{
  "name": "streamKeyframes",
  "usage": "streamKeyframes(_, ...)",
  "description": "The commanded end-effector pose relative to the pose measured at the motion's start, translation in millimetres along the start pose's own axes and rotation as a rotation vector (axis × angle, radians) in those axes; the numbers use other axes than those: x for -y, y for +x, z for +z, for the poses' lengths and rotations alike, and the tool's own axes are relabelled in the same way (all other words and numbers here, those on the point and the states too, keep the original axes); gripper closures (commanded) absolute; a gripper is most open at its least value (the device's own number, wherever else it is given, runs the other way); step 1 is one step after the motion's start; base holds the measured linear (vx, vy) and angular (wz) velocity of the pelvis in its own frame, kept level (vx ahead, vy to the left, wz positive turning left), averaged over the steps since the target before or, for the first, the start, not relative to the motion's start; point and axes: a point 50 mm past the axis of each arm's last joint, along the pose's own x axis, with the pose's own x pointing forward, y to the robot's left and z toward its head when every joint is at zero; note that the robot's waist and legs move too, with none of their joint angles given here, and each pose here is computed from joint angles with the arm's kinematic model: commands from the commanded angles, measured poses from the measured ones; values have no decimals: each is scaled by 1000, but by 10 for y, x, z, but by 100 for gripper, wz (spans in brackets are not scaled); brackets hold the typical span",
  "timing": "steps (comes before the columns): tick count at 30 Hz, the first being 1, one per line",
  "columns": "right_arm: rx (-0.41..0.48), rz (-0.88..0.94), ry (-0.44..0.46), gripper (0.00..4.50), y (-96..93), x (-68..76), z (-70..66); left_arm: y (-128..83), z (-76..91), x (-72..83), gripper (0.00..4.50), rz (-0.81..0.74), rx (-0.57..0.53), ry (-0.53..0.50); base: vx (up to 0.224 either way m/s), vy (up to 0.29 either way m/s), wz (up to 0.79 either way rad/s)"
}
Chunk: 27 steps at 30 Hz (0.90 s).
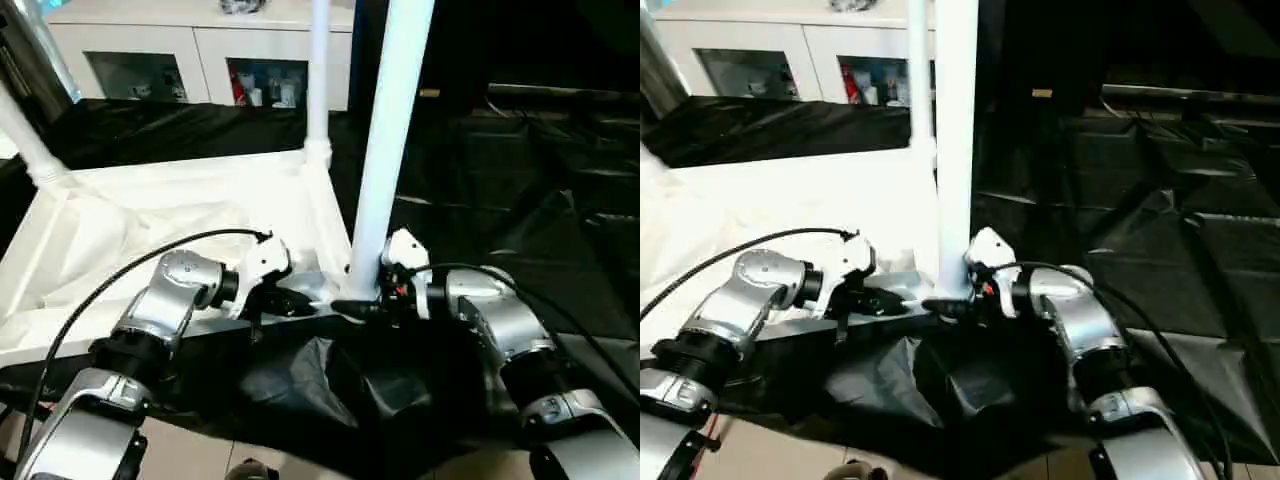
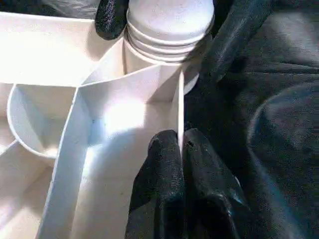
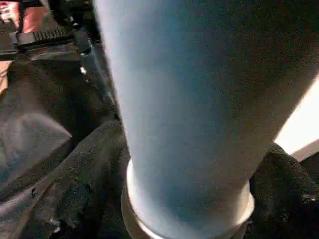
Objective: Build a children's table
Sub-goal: Rotate leg to tighten
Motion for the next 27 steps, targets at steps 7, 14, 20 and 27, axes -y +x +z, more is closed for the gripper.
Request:
streamKeyframes(7, 28, 138, 7, 156, 162, -171, 32, 35, 107, 46, 450, -34, 41, 53, 0, 0, 0)
streamKeyframes(14, 72, -127, 97, 176, 320, -55, -7, 79, 151, -62, 450, 115, 80, -9, 0, 0, 0)
streamKeyframes(20, 105, -450, 266, 178, 585, 12, -66, 262, 258, -254, 450, 366, 105, -107, 0, 0, 0)
streamKeyframes(27, 161, -576, 310, 122, 752, 19, 35, 510, 440, -214, 450, 366, 160, -100, 0, 0, 0)
